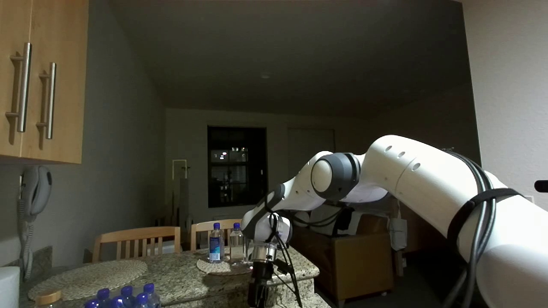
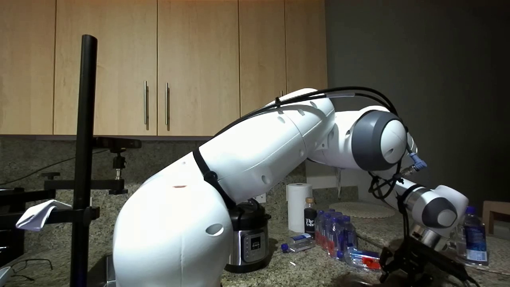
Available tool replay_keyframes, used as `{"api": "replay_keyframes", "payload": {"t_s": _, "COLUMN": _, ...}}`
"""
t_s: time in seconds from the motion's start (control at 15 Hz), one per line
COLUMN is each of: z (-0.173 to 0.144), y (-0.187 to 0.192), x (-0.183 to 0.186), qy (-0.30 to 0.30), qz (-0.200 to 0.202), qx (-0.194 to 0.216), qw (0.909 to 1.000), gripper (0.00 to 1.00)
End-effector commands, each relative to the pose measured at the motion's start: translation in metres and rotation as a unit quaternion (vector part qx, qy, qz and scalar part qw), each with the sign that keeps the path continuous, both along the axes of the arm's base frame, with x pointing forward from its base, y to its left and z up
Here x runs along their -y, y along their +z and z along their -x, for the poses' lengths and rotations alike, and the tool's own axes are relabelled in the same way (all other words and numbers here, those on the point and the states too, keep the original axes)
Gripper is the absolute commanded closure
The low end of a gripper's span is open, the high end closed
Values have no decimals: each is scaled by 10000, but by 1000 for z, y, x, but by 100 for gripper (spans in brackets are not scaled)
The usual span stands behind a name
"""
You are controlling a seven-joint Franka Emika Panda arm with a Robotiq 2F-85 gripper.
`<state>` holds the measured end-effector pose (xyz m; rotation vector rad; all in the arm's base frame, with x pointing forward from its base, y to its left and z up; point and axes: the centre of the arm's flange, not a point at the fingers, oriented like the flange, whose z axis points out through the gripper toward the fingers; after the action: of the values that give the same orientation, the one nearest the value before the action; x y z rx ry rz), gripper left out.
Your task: Move the towel to the right
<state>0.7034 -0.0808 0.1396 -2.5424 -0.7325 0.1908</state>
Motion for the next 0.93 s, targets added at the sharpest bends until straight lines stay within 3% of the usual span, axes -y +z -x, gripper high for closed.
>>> {"api": "replay_keyframes", "payload": {"t_s": 0.0, "z": 16, "y": 19, "x": 1, "qy": -30, "qz": 71, "qx": -23, "qw": 10000, "gripper": 66}}
{"api": "replay_keyframes", "payload": {"t_s": 0.27, "z": 23, "y": 29, "x": 16, "qy": 56, "qz": 104, "qx": -19, "qw": 9999, "gripper": 88}}
{"api": "replay_keyframes", "payload": {"t_s": 0.53, "z": 34, "y": 36, "x": 40, "qy": 11, "qz": 92, "qx": -206, "qw": 9997, "gripper": 94}}
{"api": "replay_keyframes", "payload": {"t_s": 0.67, "z": 30, "y": 45, "x": 55, "qy": -114, "qz": 115, "qx": -167, "qw": 9997, "gripper": 88}}
{"api": "replay_keyframes", "payload": {"t_s": 0.87, "z": 22, "y": 57, "x": 77, "qy": -295, "qz": 236, "qx": -25, "qw": 9993, "gripper": 89}}
